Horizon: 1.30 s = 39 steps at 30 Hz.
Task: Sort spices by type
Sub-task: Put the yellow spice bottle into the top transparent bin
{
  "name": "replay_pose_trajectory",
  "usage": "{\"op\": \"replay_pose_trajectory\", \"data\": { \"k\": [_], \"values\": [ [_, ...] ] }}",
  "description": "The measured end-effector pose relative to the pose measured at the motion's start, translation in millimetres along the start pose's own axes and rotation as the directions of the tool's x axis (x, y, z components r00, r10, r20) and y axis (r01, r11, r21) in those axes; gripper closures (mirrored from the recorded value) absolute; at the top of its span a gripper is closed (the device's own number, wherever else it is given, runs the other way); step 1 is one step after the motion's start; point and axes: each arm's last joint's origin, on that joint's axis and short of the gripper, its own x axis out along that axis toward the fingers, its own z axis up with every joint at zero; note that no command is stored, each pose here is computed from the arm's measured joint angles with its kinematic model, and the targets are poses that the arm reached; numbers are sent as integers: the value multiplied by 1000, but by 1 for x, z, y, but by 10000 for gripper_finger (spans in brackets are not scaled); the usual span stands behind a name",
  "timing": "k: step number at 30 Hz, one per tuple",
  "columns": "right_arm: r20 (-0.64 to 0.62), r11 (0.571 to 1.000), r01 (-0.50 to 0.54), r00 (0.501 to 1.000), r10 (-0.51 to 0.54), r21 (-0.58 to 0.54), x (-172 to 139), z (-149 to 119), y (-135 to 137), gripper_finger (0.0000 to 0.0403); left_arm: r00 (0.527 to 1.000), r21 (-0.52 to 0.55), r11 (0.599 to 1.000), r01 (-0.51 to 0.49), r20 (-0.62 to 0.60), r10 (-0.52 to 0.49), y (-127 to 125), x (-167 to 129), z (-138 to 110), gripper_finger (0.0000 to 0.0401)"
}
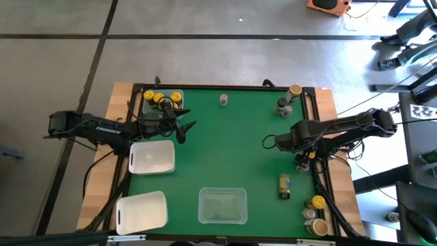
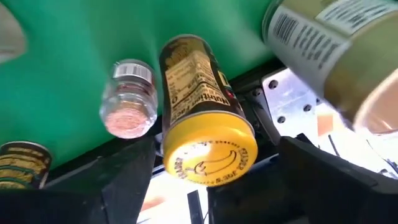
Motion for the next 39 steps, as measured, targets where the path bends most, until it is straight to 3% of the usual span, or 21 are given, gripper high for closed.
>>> {"op": "replay_pose_trajectory", "data": {
  "k": [7, 16, 25, 32, 39],
  "values": [
    [-39, 999, 17, 999, -19, -47, 8, 10, 6, 83, 1000, -1, 1000, 0, 1, 0, 0, 0, 0, 89],
    [-142, 991, 51, 987, -69, -127, 17, 20, 12, 166, 1000, 0, 1000, 0, 2, 0, 0, 0, 0, 89],
    [-143, 992, 74, 986, -88, -99, 18, 21, 12, 163, 1000, 1, 1000, 0, 1, 0, 0, 0, 0, 89],
    [-23, 992, 97, 995, -99, -85, -5, 28, 16, 167, 1000, 0, 1000, 3, -1, -3, -1, 0, 0, 89],
    [208, 985, 148, 970, -127, -85, -40, 46, 25, 167, 1000, 1, 1000, 6, -1, -6, -1, 0, 0, 89]
  ]
}}
